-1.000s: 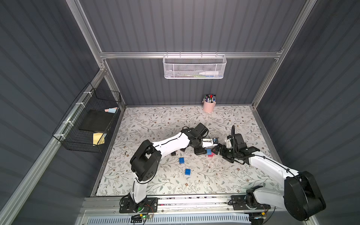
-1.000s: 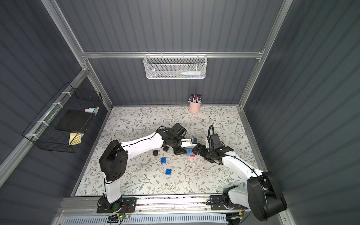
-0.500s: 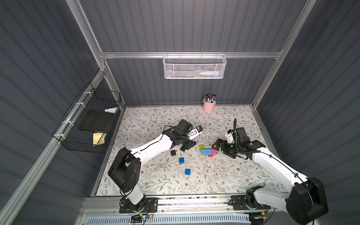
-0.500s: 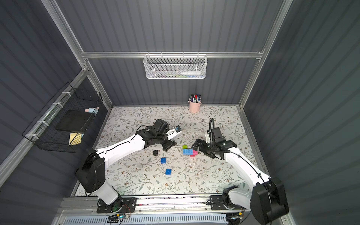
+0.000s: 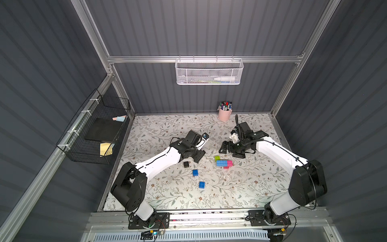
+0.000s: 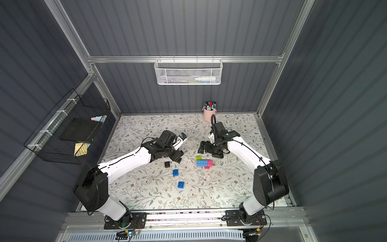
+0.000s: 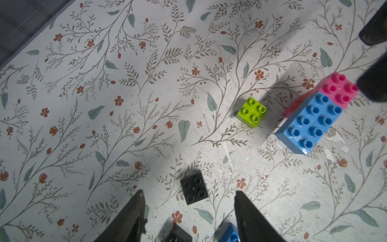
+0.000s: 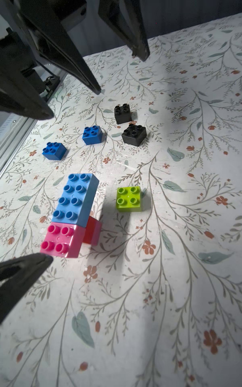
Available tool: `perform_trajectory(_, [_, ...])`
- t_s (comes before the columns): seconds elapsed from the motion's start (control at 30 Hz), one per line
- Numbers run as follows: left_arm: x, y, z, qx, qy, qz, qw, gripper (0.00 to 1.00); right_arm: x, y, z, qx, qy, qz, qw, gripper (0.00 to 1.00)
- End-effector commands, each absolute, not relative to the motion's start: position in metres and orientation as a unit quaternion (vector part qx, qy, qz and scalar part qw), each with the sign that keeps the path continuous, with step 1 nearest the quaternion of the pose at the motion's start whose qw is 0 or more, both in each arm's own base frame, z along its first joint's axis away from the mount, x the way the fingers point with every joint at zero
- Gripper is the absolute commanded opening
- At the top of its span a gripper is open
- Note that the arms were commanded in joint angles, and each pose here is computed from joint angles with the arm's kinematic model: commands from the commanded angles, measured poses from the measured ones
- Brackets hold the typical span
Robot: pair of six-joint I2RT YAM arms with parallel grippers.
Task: Assemble the number 4 with lego
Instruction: Pick up the lego brick from the center of the board.
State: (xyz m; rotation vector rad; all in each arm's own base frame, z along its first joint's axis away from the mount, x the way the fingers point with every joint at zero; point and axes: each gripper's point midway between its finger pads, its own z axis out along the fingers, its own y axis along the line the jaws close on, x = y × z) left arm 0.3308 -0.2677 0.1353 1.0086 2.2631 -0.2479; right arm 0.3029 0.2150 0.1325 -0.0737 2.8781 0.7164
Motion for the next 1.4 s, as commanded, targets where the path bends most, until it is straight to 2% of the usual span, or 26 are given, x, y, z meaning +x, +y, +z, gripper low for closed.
perform_trajectory(0.0, [0.321, -0.246, 0.14, 0.342, 0.883, -0.09, 0.31, 0.65, 0.308, 0.213, 0.127, -0.059, 0.978, 0.185, 0.076, 0.99])
perform_trajectory(0.27, [0.301, -0.223, 0.131, 0.268, 0.906, -0.119, 0.305, 0.72, 0.326, 0.225, 0.105, -0.103, 0.987, 0.116, 0.043, 0.98])
perform_trajectory(0.57, [0.295, -0.211, 0.132, 0.219, 0.914, -0.134, 0.315, 0.78, 0.332, 0.239, 0.073, -0.14, 0.988, 0.054, 0.03, 0.88])
perform_trajectory(0.83, [0.291, -0.207, 0.123, 0.205, 0.918, -0.141, 0.308, 0.82, 0.332, 0.249, 0.056, -0.148, 0.988, 0.05, 0.015, 0.71])
perform_trajectory(1.2, [0.292, -0.209, 0.122, 0.201, 0.918, -0.146, 0.31, 0.83, 0.329, 0.252, 0.039, -0.145, 0.989, 0.037, -0.007, 0.67])
perform_trajectory(1.37, [0.293, -0.209, 0.123, 0.2, 0.918, -0.146, 0.311, 0.84, 0.33, 0.256, 0.036, -0.145, 0.989, 0.038, -0.007, 0.61])
